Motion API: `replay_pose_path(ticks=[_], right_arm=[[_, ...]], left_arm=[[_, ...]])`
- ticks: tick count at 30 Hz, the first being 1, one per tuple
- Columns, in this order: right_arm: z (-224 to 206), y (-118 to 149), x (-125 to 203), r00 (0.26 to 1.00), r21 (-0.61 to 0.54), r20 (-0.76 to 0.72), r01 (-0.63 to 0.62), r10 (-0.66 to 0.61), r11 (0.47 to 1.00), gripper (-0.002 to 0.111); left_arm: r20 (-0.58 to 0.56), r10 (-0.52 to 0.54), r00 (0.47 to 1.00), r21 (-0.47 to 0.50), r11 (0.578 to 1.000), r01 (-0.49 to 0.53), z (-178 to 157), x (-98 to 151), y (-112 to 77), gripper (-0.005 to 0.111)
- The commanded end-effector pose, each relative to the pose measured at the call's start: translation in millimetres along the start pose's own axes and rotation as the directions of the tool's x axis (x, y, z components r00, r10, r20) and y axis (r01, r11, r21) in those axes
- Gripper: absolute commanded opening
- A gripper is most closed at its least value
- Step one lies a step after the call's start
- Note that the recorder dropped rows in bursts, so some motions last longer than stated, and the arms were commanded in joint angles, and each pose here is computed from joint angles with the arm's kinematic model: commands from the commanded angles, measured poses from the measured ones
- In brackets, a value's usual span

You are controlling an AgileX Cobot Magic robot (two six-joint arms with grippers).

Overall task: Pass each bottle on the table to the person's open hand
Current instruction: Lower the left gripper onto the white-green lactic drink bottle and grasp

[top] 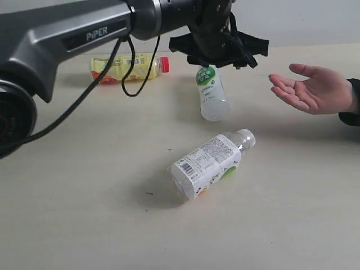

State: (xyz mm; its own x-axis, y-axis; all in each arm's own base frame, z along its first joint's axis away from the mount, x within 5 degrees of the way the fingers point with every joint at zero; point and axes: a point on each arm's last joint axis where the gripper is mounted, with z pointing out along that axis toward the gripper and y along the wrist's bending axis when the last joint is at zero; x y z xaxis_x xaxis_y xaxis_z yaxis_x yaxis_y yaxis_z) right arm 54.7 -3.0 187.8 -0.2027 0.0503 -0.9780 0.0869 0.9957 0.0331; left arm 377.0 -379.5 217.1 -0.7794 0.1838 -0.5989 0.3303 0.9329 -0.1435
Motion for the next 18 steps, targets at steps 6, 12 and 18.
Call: replay_pose_path(ticks=[6, 12, 18], right_arm=[[0.0, 1.6, 0.7, 1.000, -0.030, 0.007, 0.011, -0.011, 0.999, 0.000], [0.0, 1.6, 0.7, 1.000, -0.030, 0.007, 0.009, -0.008, 1.000, 0.000], [0.0, 1.6, 0.7, 1.000, -0.030, 0.007, 0.009, -0.008, 1.000, 0.000]], left_arm=[[0.039, -0.132, 0.991, -0.041, 0.990, 0.133, 56.7, 13.3, 17.9, 0.100], [0.046, -0.104, 0.993, -0.027, 0.994, 0.106, 84.6, 27.2, 18.5, 0.100], [0.019, -0.085, 0.996, -0.057, 0.995, 0.086, 101.0, 39.0, 23.3, 0.100]])
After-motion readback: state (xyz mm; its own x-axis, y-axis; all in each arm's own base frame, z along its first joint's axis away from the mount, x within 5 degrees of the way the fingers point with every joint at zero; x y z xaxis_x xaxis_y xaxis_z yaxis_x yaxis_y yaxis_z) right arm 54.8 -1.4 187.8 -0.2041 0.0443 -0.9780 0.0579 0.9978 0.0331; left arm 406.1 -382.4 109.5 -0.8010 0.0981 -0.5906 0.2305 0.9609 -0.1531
